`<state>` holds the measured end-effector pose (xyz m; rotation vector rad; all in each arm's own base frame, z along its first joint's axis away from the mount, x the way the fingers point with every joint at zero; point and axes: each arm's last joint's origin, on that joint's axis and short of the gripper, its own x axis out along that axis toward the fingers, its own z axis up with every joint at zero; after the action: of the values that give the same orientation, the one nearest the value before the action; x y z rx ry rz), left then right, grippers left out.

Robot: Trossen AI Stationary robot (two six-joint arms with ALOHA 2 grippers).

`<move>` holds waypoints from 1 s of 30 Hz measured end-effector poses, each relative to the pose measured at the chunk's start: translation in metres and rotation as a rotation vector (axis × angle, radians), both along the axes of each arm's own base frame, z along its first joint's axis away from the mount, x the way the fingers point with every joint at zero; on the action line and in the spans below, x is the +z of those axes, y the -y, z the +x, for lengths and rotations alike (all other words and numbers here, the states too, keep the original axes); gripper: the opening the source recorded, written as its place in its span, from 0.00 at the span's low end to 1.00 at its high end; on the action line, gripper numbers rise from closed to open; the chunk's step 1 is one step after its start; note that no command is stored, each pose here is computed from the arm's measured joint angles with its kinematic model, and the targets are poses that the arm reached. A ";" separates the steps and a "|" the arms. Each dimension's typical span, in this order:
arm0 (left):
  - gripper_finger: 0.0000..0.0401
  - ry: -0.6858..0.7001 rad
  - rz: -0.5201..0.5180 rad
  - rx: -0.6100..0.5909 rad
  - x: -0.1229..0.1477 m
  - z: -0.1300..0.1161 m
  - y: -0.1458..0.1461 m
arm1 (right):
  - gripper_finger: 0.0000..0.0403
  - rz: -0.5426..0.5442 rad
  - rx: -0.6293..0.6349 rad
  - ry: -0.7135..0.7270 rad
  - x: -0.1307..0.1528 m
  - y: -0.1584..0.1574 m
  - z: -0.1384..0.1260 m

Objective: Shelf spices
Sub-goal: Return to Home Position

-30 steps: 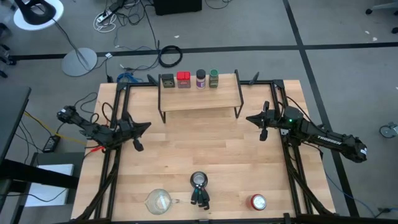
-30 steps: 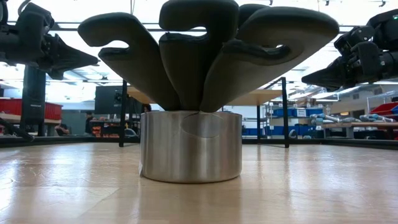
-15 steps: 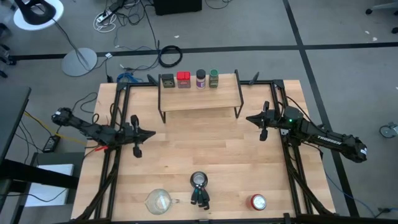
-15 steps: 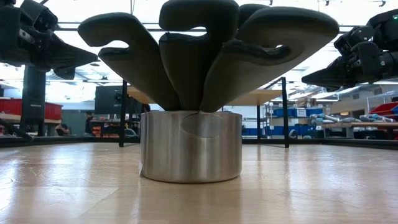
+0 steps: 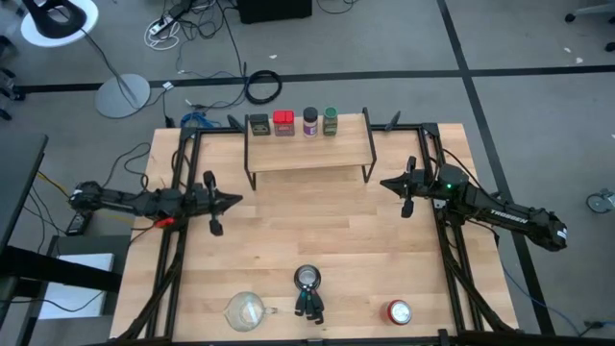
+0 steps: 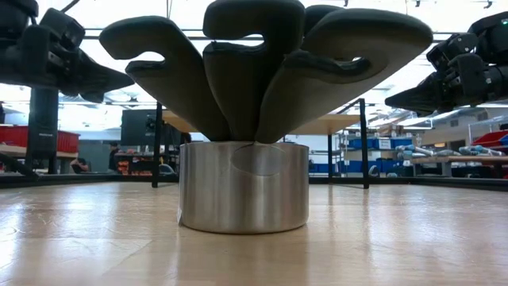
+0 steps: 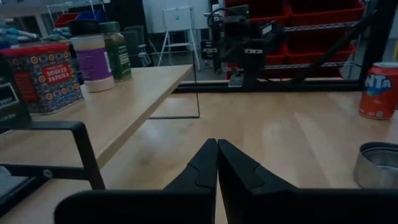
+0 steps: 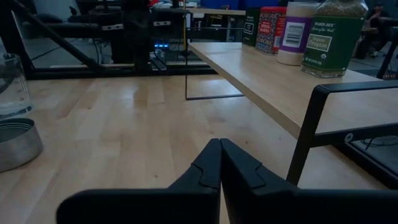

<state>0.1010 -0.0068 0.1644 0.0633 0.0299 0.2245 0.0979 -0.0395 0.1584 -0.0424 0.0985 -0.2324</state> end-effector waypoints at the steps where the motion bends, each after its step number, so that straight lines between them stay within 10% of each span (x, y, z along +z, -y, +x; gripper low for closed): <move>1: 0.04 0.001 -0.007 0.000 0.000 0.000 -0.001 | 0.02 0.000 0.000 0.000 0.000 0.000 0.000; 30: 0.04 0.005 -0.021 0.024 0.000 0.001 -0.007 | 0.02 -0.003 0.000 0.006 0.001 0.000 0.000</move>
<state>0.1017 -0.0001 0.1644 0.0420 0.0284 0.2479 0.0979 -0.0395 0.1590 -0.0449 0.0922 -0.2326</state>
